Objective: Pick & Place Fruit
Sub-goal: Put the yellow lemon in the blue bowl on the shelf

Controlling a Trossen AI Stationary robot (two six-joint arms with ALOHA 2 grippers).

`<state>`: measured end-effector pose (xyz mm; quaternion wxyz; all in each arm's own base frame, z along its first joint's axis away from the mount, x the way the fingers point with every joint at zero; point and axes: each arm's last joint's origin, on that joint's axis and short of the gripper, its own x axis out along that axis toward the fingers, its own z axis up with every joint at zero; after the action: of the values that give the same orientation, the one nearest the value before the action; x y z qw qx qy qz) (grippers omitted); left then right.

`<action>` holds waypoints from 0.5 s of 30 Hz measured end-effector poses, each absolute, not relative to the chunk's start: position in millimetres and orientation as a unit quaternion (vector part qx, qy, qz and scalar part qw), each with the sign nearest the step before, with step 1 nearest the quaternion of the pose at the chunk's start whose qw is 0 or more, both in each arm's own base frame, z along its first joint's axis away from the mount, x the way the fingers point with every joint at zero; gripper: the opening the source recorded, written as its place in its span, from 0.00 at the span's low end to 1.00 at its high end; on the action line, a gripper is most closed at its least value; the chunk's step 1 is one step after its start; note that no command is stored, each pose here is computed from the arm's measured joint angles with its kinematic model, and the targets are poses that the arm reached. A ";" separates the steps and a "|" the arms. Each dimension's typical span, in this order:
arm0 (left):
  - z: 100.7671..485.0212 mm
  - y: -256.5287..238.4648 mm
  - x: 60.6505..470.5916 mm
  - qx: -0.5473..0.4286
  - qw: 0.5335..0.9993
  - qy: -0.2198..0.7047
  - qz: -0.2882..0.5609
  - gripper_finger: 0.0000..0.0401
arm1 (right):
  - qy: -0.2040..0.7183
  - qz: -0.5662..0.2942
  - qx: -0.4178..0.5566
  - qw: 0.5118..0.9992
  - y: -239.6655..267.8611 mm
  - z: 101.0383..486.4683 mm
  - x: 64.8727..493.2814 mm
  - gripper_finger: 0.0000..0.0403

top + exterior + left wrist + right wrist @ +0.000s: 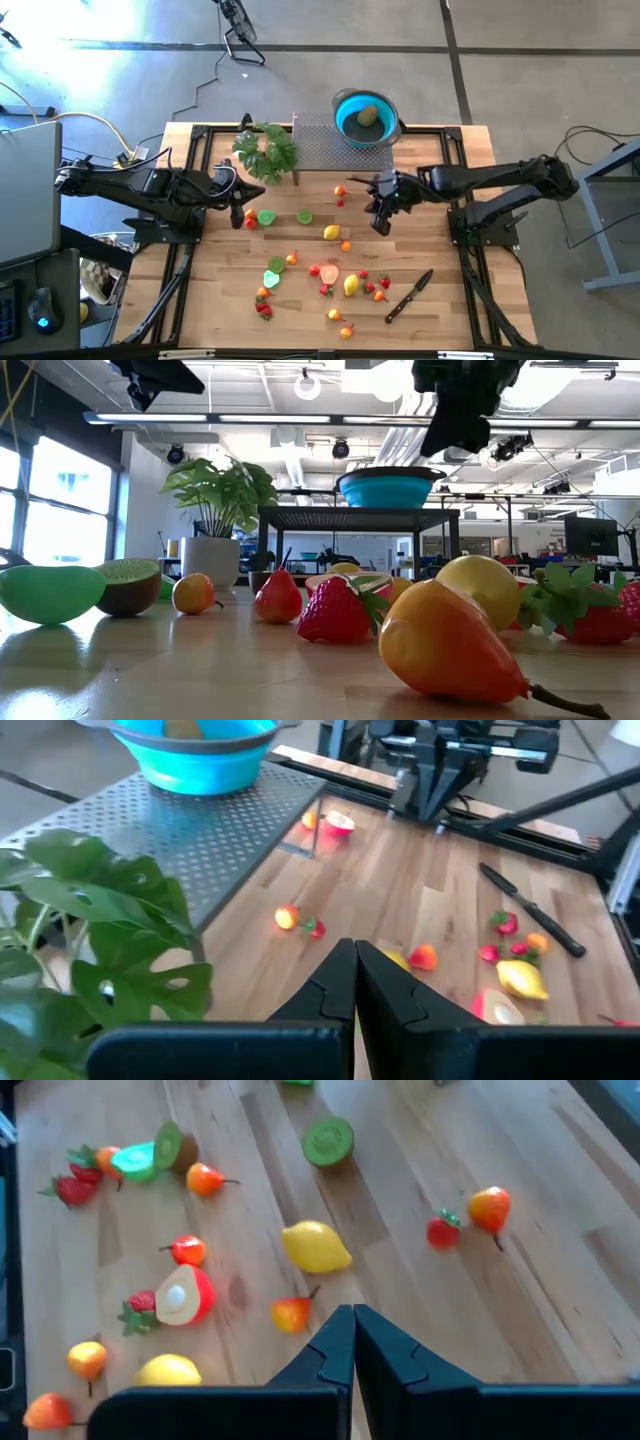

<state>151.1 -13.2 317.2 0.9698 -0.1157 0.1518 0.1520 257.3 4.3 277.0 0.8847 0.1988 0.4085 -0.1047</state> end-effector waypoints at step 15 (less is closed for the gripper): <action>289.0 -21.9 189.3 -0.134 0.952 0.240 0.132 0.00 | 0.406 -0.123 0.207 0.882 30.2 276.4 254.3 0.01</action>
<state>189.3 -21.9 289.0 0.9523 -0.1343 0.2400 0.1325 254.3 30.2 276.4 0.8816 0.2071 0.4059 -0.1231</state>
